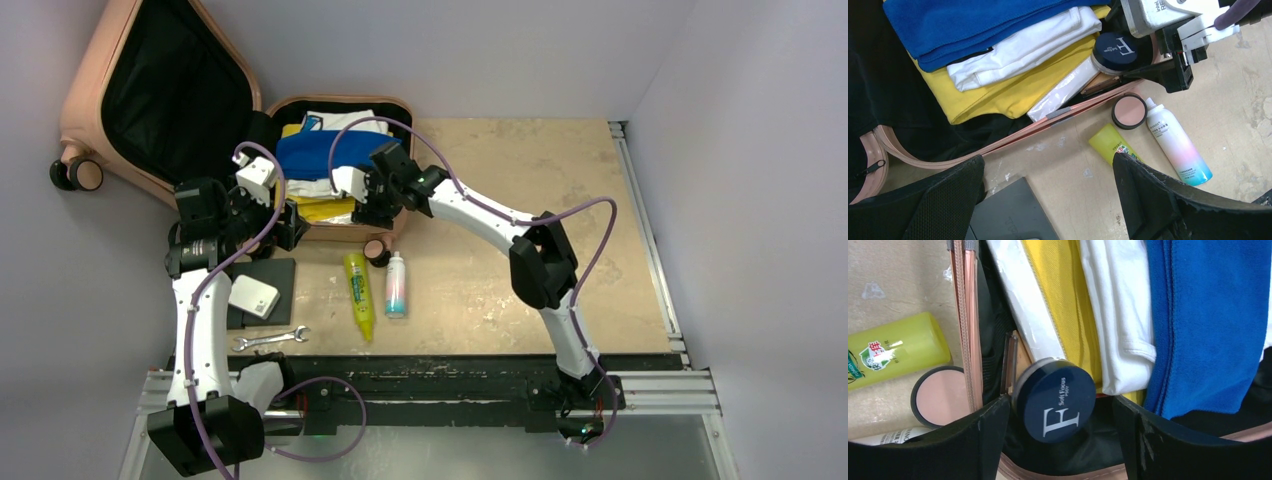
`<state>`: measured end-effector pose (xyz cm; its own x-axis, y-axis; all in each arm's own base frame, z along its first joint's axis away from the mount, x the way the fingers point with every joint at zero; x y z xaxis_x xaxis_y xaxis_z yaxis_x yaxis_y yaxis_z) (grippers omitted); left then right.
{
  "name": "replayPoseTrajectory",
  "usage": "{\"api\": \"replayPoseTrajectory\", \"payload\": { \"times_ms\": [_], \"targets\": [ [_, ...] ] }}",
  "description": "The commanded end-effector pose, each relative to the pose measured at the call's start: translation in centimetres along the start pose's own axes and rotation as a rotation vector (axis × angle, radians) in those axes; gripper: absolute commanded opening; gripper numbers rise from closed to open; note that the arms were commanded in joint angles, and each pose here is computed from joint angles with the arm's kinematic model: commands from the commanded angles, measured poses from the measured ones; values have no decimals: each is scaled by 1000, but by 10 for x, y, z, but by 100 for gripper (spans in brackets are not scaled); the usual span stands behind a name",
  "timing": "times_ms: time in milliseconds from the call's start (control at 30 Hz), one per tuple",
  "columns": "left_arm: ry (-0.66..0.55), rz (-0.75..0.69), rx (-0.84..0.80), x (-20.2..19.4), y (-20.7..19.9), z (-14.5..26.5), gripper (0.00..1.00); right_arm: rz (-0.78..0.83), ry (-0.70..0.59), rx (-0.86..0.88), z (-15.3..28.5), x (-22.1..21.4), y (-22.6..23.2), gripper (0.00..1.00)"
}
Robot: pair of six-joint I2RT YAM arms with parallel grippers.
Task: Pack the luggage
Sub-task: Place the makeup in the luggage, then pick up the personal item from the center of the board.
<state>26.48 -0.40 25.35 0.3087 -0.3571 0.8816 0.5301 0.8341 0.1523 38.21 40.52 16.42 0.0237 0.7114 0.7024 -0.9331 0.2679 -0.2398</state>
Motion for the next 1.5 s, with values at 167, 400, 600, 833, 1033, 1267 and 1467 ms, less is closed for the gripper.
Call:
{"api": "replayPoseTrajectory", "payload": {
  "times_ms": [167,400,600,833,1033,1267,1467],
  "targets": [
    [-16,-8,-17,0,-1,0,99,25,-103,-62,61,40,-8,99],
    [-17,-8,-16,0,-1,0,99,182,-231,-31,134,66,6,99],
    [-14,-5,-20,-1,-1,-1,99,463,-313,128,168,33,58,99],
    [-11,1,-18,-2,0,-1,99,768,-245,274,147,-26,113,99],
    [-4,12,-11,-3,2,-2,99,871,-182,243,117,-40,126,99],
    [1,20,-11,-5,3,-2,99,933,-118,262,78,-49,140,98],
    [-2,21,-9,-5,4,-1,99,960,-46,311,50,-63,152,96]
  ]
}}
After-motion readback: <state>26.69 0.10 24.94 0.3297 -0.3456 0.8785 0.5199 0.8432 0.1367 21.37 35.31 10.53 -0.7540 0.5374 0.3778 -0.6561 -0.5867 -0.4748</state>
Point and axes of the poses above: each gripper's point midway between its finger pads, its own z axis back along the fingers, its own y axis along the line the jaws close on, x = y × z, the point moved 4 cm from there along z, back along the fingers, and after that the axes turned 12 degrees about -z, right-handed, at the moved point
